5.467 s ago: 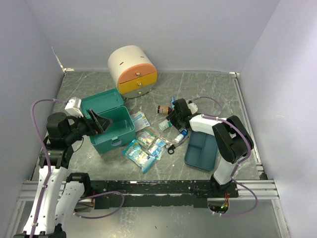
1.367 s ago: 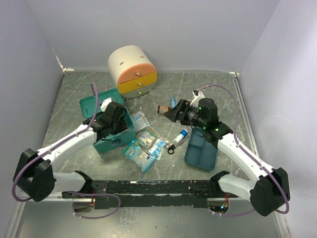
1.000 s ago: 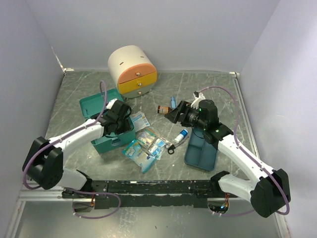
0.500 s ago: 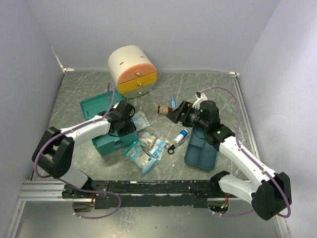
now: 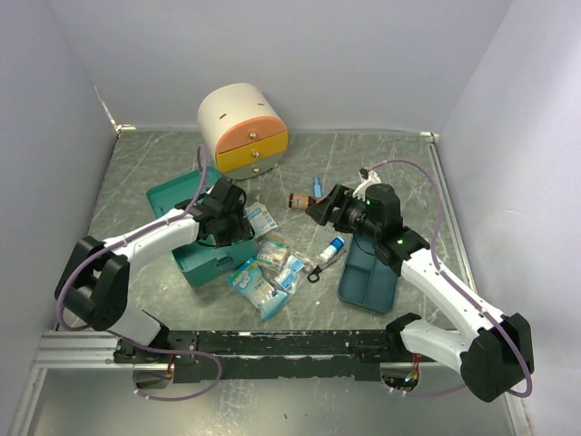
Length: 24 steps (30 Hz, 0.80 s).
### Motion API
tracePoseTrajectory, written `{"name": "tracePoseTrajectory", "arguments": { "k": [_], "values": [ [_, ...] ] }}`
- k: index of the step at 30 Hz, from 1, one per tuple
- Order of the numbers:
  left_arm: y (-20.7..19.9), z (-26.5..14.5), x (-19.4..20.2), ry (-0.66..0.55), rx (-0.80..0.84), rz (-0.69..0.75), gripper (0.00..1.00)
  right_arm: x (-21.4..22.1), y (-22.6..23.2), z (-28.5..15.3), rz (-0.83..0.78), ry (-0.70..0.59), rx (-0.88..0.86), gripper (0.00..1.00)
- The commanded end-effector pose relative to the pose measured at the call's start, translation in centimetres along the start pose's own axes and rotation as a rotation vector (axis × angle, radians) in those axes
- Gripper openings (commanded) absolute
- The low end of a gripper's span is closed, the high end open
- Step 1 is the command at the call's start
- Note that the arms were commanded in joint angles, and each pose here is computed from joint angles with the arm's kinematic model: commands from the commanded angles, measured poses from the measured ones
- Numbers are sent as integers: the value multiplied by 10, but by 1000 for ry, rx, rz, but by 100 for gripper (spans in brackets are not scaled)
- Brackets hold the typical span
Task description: Organize the medicine kit
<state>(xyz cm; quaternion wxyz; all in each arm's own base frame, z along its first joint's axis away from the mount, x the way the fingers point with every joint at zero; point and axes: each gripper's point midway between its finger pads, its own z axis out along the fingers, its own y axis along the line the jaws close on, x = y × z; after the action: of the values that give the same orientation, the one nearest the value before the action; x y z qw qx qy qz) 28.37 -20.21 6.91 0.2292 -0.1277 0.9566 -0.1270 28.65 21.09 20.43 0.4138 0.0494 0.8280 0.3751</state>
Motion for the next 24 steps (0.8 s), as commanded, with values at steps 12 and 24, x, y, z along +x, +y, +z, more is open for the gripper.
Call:
{"name": "tracePoseTrajectory", "arguments": {
  "k": [12,24],
  "values": [
    [12,-11,-29,-172,-14,-35,59,-3,-13,7,-10,-14,59,72],
    [9,8,-4,-99,54,-58,40,-4,-33,21,-29,-4,157,71]
  ]
}}
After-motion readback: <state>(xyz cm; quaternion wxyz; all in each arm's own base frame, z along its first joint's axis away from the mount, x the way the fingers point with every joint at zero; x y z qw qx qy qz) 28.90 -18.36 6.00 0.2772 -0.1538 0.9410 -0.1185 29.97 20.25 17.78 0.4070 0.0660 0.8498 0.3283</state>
